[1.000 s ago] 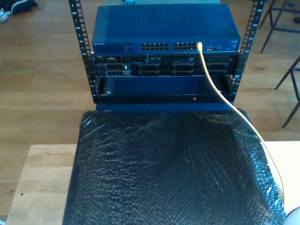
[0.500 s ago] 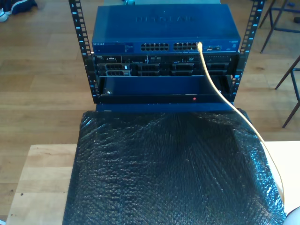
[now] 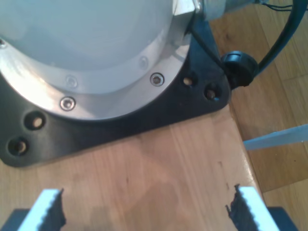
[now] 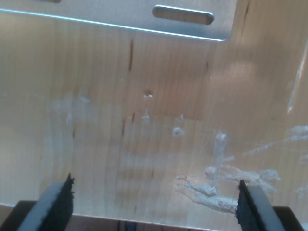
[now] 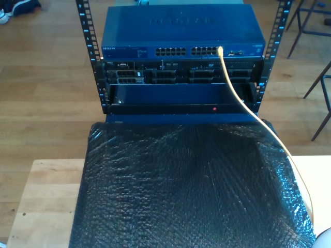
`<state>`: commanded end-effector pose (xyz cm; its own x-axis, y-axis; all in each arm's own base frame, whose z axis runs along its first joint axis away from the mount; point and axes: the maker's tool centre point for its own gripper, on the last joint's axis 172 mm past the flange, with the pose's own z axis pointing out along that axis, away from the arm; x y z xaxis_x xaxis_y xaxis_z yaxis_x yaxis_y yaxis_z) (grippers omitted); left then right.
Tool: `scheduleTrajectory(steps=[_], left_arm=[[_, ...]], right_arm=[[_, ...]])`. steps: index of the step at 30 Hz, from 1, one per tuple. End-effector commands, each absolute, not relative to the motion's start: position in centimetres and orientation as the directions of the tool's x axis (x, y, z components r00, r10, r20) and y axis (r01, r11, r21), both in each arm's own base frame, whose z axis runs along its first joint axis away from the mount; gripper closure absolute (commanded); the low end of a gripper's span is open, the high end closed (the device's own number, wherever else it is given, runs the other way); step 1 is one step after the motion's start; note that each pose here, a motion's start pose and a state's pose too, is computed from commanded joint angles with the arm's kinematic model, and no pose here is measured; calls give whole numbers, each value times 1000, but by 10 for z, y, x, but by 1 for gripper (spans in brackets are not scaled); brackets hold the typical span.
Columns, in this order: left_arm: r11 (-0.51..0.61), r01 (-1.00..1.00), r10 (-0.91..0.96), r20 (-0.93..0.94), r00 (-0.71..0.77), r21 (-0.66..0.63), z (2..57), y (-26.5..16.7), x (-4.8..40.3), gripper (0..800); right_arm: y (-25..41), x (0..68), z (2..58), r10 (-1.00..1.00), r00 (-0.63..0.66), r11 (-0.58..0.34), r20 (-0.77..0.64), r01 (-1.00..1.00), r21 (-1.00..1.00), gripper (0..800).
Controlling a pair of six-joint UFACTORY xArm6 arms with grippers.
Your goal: Grab the cable and plug it in
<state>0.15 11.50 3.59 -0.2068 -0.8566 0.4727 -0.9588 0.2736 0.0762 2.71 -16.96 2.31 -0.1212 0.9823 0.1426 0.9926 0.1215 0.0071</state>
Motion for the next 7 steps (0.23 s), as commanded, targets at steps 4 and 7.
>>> scheduleTrajectory(steps=[4,7], left_arm=[[274,-959,-856,474,-207,76,36,115,1,0],[274,-959,-856,474,-207,76,36,115,1,0]], right_arm=[[-170,27,23,982,-121,121,143,993,7,2],[-170,27,23,982,-120,120,143,993,8,2]])
